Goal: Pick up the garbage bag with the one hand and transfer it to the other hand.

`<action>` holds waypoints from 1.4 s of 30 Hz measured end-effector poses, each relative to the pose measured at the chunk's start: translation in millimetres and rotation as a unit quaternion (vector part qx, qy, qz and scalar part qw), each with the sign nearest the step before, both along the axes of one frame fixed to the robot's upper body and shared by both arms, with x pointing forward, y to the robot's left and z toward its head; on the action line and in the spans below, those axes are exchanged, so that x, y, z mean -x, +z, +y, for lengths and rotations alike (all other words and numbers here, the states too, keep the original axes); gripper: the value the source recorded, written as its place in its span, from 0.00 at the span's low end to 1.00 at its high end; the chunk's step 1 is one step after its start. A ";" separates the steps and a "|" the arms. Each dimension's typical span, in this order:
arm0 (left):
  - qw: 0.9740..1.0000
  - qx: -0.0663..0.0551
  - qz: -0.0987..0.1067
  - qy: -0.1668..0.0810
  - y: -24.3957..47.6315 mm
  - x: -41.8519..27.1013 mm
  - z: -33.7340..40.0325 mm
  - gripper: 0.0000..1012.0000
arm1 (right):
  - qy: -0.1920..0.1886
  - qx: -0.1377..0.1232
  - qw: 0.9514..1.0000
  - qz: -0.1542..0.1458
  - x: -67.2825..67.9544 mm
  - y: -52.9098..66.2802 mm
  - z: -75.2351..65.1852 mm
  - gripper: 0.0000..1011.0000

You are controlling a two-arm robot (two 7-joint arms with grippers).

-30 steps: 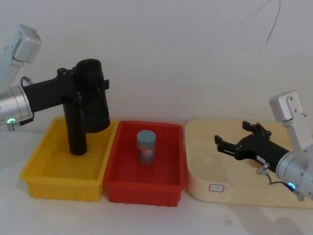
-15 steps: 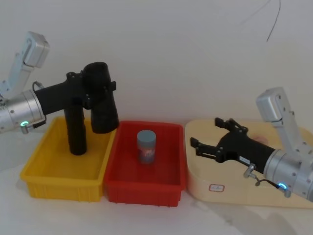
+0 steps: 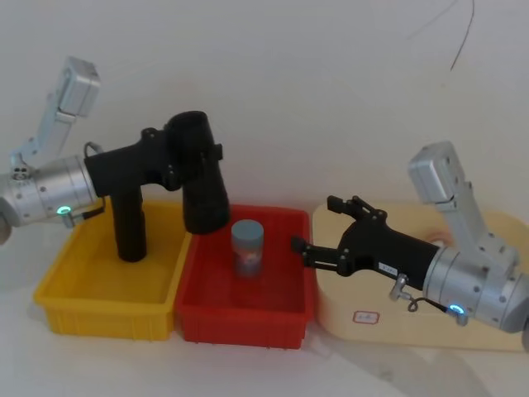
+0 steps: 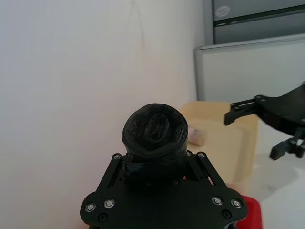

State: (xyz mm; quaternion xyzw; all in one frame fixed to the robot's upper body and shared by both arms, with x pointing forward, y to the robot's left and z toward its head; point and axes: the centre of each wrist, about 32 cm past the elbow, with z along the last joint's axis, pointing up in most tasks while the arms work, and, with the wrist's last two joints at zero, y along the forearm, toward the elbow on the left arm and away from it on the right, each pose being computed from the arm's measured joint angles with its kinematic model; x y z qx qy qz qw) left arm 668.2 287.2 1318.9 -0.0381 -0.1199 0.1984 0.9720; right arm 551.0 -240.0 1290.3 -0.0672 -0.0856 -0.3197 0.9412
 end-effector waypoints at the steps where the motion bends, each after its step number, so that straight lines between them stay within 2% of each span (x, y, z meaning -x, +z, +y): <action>1: 1.000 0.000 0.001 -0.003 0.0 -0.9 -1.2 0.37 | 0.001 0.000 1.000 0.000 -0.5 0.0 0.6 0.99; 4: 1.000 0.000 0.005 -0.022 -0.8 -4.5 -6.2 0.37 | 0.004 0.000 1.000 0.002 -3.4 -0.6 2.6 0.99; 15: 0.999 -0.001 0.013 -0.046 -1.6 -11.1 -15.5 0.37 | 0.001 0.003 1.000 0.019 -18.3 -5.2 7.8 0.99; 27: 0.998 -0.002 0.017 -0.056 -2.4 -14.0 -19.6 0.37 | -0.009 0.010 1.000 0.028 -22.8 -7.7 11.8 0.99; 42: 0.998 -0.002 0.019 -0.060 -2.4 -15.3 -21.6 0.37 | -0.025 0.033 0.998 0.042 -26.8 -3.1 27.7 0.99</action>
